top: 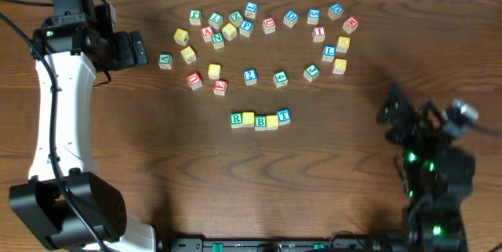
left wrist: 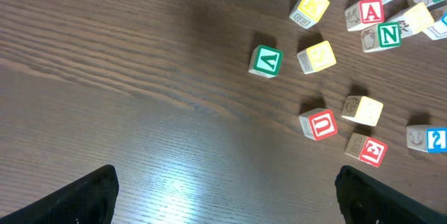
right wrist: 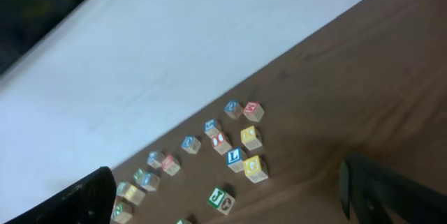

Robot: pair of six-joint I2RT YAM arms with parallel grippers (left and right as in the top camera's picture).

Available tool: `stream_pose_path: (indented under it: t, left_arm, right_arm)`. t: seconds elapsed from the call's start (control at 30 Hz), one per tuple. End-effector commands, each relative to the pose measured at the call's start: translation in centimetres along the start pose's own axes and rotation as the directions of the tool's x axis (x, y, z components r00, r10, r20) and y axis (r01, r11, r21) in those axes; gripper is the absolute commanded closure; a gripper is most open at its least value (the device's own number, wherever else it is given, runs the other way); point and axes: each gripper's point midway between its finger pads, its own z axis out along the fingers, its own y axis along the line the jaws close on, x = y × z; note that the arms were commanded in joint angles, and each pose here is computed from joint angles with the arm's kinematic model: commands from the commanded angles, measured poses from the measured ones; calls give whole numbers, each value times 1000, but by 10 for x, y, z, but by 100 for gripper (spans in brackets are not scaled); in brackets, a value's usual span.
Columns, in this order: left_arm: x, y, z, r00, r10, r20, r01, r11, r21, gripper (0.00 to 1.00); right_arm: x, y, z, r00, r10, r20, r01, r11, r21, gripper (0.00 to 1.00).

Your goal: Spell out ROBOT

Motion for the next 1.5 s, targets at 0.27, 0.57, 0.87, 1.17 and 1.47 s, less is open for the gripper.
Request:
stream_pose_path:
  t: [0.27, 0.57, 0.87, 1.17, 1.47]
  left_arm:
    - [-8, -2, -11, 999, 4, 34, -4, 1000, 10, 2]
    - [-8, -2, -11, 999, 4, 34, -4, 1000, 10, 2]
    - [-8, -2, -11, 999, 4, 34, -4, 1000, 10, 2]
    - [-8, -2, -11, 999, 4, 34, -4, 1000, 10, 2]
    - [-8, -2, -11, 999, 4, 34, -4, 1000, 10, 2]
  right_arm:
    - [62, -51, -19, 991, 58, 119, -51, 997, -56, 1]
    - [74, -58, -24, 992, 57, 113, -51, 997, -53, 1]
    - [81, -60, -23, 995, 50, 85, -47, 998, -43, 1]
    - [81, -60, -23, 995, 50, 84, -47, 998, -43, 1]
    - [81, -60, -23, 995, 50, 84, -47, 998, -43, 1]
